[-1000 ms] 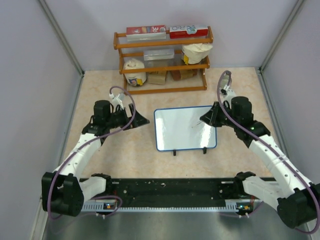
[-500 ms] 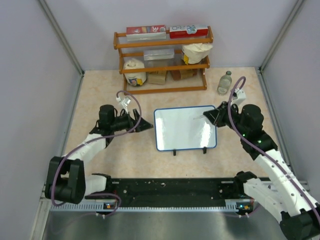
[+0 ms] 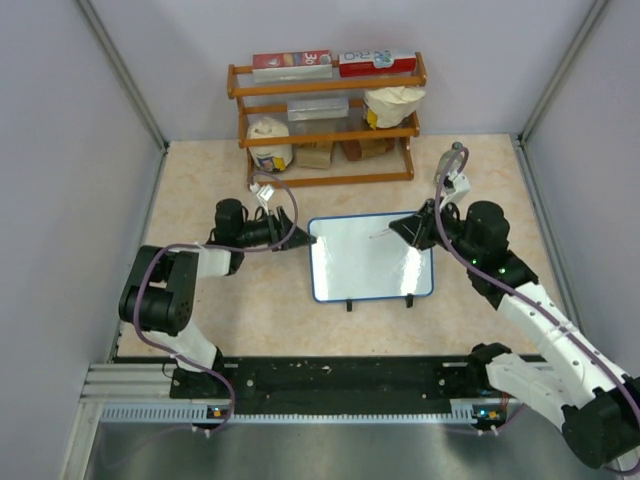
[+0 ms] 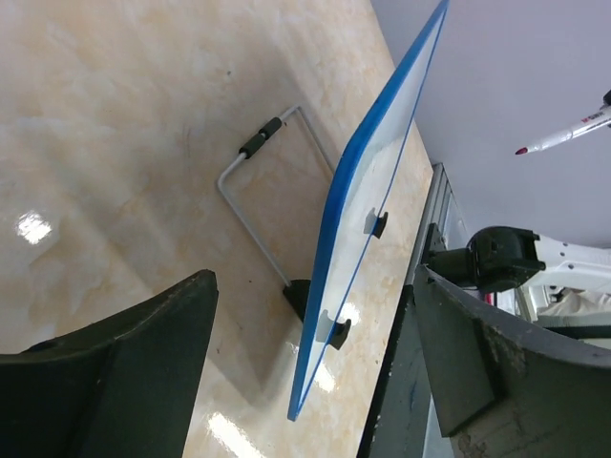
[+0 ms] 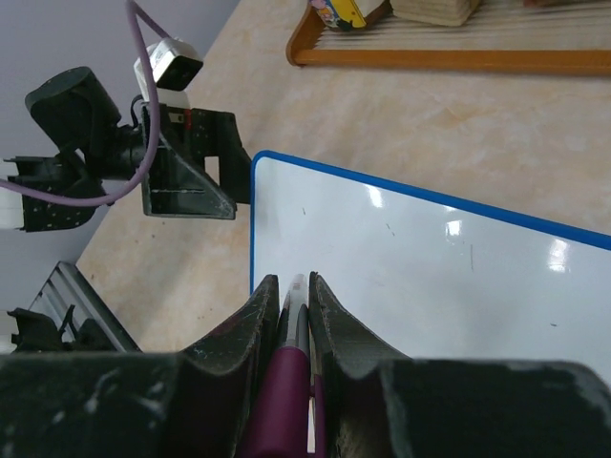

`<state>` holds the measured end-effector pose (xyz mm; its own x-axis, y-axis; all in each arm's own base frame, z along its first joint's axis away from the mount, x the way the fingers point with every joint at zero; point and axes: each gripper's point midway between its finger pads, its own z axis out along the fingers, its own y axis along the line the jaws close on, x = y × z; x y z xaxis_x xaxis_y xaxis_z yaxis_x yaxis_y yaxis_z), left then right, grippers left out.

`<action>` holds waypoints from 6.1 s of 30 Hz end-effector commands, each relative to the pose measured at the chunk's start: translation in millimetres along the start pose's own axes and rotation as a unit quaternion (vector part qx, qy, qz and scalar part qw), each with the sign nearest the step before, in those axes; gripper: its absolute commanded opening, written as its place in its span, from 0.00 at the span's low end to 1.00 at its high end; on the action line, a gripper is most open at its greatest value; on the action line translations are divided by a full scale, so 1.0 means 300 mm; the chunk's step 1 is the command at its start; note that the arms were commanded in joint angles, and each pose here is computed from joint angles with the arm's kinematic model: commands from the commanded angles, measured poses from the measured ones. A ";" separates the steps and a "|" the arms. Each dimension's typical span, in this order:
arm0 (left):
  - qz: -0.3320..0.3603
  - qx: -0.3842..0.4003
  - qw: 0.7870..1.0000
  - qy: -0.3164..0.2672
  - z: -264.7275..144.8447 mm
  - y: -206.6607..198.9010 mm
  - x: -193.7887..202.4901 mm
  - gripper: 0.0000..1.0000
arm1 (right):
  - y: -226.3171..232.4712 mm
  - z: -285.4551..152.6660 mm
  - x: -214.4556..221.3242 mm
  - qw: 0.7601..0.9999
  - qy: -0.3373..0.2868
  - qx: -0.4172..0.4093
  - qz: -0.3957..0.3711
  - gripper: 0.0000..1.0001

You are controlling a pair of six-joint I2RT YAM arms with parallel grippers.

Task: Write a sentence on the whiteboard
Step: Hold the whiteboard on the whiteboard stand, then write a sentence on the whiteboard.

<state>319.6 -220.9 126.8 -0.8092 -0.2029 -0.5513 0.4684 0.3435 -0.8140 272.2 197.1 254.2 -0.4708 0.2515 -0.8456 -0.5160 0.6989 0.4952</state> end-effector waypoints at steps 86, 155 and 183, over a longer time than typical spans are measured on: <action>0.040 0.036 0.997 0.051 0.071 -0.028 0.122 0.00 | 0.085 0.299 0.117 0.993 -0.042 0.059 -0.093 0.00; 0.042 0.033 0.997 0.054 0.072 -0.022 0.124 0.00 | 0.072 0.317 0.052 0.990 -0.061 0.091 -0.091 0.00; 0.042 0.032 0.997 0.054 0.073 -0.018 0.124 0.00 | 0.059 0.281 0.136 0.993 -0.033 0.070 -0.088 0.00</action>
<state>288.6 -250.6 112.2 -0.8137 -0.0735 -0.5767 0.5411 0.2668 -0.7975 310.1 277.1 214.4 -0.3310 0.1680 -0.9286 -0.4631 0.8284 0.3150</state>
